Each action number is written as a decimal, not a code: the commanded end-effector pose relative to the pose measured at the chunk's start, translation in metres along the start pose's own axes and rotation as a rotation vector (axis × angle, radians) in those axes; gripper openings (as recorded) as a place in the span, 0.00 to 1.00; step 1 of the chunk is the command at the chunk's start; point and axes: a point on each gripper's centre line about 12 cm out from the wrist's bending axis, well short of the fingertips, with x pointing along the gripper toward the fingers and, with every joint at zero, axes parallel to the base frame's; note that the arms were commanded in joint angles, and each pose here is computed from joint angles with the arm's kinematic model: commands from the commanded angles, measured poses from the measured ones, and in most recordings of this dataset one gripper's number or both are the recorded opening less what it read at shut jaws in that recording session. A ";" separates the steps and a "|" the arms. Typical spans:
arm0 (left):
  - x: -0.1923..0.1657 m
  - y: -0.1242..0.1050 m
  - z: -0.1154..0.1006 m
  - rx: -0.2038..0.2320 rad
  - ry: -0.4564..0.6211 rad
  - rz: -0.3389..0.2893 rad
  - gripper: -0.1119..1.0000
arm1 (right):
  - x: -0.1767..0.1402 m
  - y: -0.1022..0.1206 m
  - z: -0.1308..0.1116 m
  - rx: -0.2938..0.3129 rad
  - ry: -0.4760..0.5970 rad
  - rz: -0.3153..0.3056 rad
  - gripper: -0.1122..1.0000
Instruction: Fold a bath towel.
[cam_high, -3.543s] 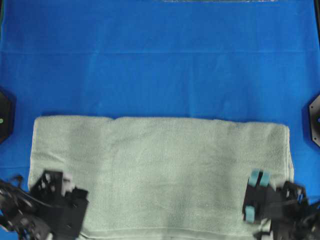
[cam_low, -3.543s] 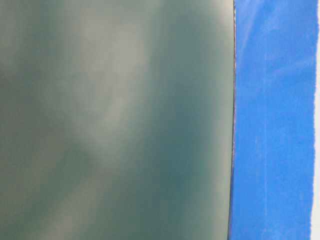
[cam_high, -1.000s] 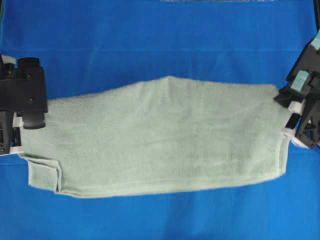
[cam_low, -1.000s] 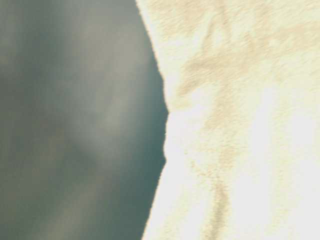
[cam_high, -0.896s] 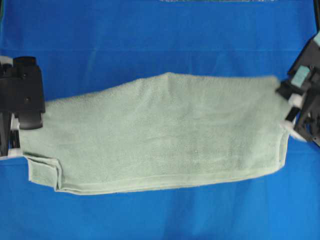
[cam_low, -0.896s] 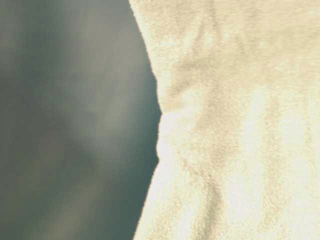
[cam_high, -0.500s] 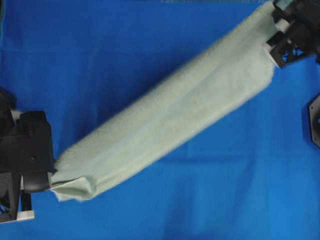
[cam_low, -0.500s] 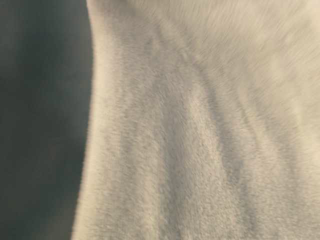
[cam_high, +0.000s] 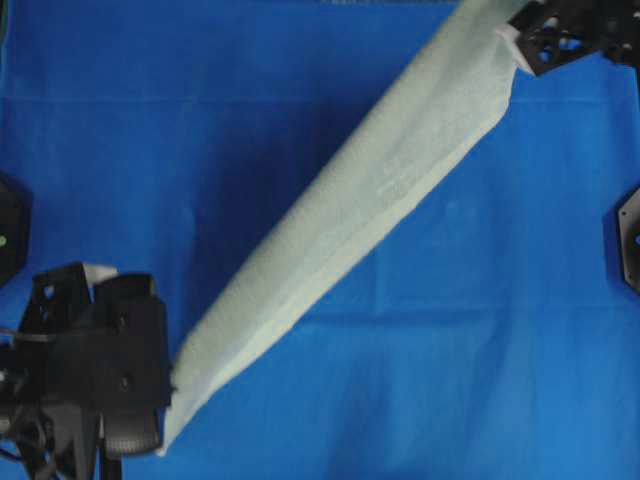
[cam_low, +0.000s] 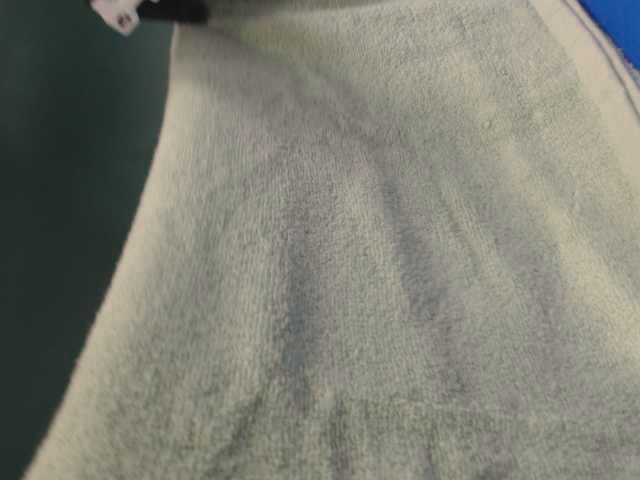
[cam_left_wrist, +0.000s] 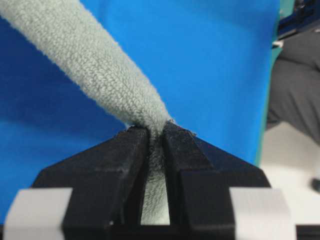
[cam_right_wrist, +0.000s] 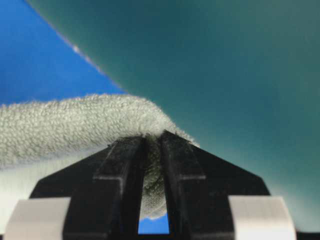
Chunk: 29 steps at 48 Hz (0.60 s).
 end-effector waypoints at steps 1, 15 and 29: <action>-0.013 -0.009 0.013 -0.006 -0.049 -0.043 0.17 | -0.026 -0.008 -0.007 0.010 0.001 -0.003 0.24; -0.014 -0.056 0.046 0.025 -0.095 -0.095 0.17 | -0.106 -0.004 -0.050 0.058 0.045 0.046 0.24; -0.006 -0.046 0.041 0.054 -0.074 -0.014 0.17 | -0.102 0.017 -0.061 0.010 0.083 -0.041 0.24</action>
